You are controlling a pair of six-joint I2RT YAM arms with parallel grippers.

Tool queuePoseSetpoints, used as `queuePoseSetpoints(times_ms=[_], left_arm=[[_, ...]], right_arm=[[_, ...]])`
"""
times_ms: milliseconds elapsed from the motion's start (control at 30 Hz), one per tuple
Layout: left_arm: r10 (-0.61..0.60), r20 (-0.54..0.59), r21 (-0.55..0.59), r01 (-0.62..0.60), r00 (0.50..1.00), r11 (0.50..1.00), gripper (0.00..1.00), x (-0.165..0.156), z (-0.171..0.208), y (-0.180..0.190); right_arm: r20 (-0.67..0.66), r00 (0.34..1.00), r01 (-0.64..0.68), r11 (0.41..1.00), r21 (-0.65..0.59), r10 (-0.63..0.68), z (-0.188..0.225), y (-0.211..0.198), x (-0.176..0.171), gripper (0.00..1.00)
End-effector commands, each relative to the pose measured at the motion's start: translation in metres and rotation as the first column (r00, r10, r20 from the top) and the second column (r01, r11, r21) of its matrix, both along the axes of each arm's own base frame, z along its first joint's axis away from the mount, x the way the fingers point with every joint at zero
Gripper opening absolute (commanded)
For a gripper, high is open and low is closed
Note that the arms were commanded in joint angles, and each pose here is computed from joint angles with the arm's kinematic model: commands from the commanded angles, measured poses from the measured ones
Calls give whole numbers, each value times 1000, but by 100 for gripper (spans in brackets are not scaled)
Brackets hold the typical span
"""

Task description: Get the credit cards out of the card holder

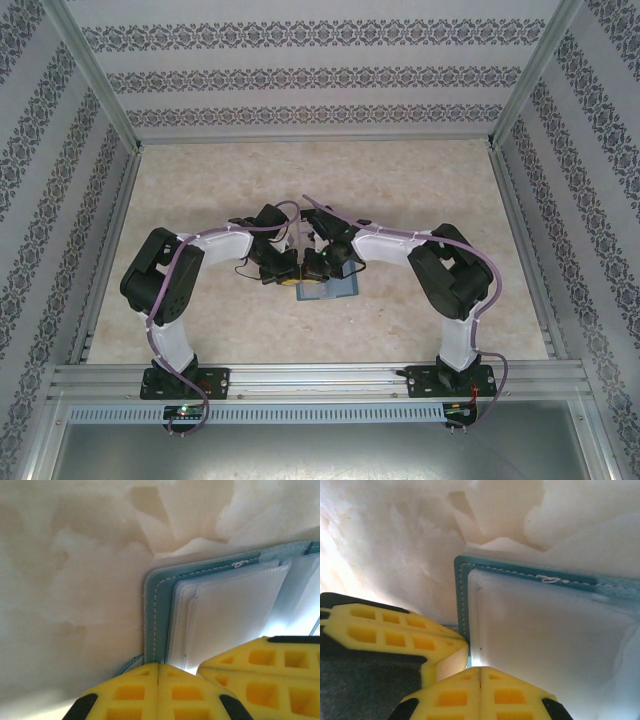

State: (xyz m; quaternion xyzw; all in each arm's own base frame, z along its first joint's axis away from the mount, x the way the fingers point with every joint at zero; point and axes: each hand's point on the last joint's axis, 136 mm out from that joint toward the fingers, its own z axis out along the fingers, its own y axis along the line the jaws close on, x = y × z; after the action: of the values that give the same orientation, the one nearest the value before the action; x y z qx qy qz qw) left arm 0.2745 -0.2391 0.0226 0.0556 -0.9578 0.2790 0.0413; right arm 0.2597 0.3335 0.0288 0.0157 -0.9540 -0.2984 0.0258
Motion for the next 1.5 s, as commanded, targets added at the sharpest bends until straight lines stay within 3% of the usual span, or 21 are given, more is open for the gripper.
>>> queuePoseSetpoints(times_ms=[0,567,1467], left_arm=[[-22,-47,53,24,999,998,0,-13,-11,7],[-23,-49,56,26,999,998,0,-14,-10,8],[-25,-50,59,28,998,998,0,-13,-9,8]], right_arm=[[-28,1000,-13,1000,-4,12,-8,4,-8,3],[9,999,-34,981,-191,36,-15,-22,-11,9],[69,993,-66,928,-366,97,-6,-41,-5,35]])
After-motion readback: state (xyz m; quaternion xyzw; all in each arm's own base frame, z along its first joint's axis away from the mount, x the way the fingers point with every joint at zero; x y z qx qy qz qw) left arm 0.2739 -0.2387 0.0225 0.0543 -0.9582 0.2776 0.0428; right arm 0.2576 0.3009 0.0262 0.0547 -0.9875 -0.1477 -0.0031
